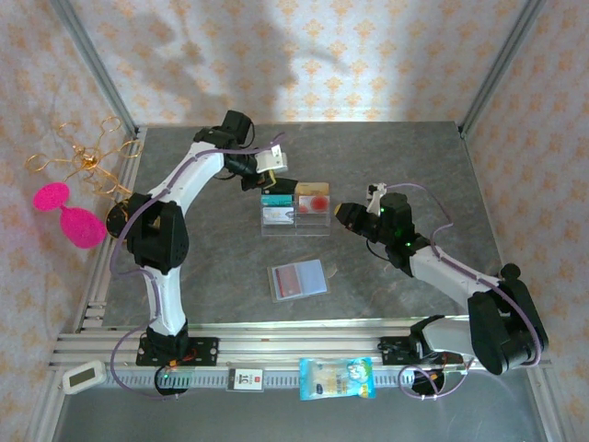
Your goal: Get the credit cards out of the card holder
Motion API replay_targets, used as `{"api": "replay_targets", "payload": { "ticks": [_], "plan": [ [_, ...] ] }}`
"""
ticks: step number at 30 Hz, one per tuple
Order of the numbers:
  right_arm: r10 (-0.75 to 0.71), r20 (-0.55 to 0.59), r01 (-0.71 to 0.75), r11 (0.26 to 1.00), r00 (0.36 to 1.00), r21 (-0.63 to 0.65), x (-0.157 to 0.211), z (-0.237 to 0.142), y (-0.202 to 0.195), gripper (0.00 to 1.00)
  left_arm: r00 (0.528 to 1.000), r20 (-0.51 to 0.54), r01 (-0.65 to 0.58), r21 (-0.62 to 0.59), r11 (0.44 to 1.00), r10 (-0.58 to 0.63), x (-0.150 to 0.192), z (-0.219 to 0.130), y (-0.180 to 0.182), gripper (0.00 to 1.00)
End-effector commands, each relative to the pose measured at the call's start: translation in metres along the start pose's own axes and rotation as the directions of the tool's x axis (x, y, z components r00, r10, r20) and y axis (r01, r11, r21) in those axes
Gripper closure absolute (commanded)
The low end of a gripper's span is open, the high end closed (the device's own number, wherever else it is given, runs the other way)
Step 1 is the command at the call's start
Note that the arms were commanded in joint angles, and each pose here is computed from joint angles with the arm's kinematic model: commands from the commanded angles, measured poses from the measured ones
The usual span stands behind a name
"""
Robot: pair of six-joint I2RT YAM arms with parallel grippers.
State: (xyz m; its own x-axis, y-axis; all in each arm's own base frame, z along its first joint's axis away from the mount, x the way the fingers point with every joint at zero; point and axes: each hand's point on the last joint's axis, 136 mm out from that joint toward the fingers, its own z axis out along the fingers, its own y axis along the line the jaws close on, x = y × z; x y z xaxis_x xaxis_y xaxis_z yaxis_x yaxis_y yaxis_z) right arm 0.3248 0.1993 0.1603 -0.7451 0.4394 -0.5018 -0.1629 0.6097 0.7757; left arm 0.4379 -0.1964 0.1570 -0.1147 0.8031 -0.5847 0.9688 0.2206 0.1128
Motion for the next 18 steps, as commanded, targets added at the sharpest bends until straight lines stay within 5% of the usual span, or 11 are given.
{"api": "replay_targets", "payload": {
  "ticks": [1, 12, 18],
  "plan": [
    [-0.033, 0.026, 0.034, 0.999, 0.999, -0.038, -0.012, -0.002, 0.013, 0.79, 1.000, -0.030, -0.002, -0.049, 0.999, 0.001, 0.001, 0.005, 0.013, 0.96],
    [-0.021, 0.024, 0.023, 0.997, 0.999, -0.067, -0.010, -0.003, 0.017, 0.76, 0.998, -0.018, 0.050, -0.218, 0.975, -0.055, -0.004, -0.015, 0.029, 0.75],
    [-0.021, 0.030, 0.023, 0.997, 0.999, -0.068, -0.009, -0.010, 0.020, 0.62, 0.996, 0.042, 0.090, -0.308, 0.947, -0.081, -0.018, -0.042, 0.033, 0.70]
  ]
}}
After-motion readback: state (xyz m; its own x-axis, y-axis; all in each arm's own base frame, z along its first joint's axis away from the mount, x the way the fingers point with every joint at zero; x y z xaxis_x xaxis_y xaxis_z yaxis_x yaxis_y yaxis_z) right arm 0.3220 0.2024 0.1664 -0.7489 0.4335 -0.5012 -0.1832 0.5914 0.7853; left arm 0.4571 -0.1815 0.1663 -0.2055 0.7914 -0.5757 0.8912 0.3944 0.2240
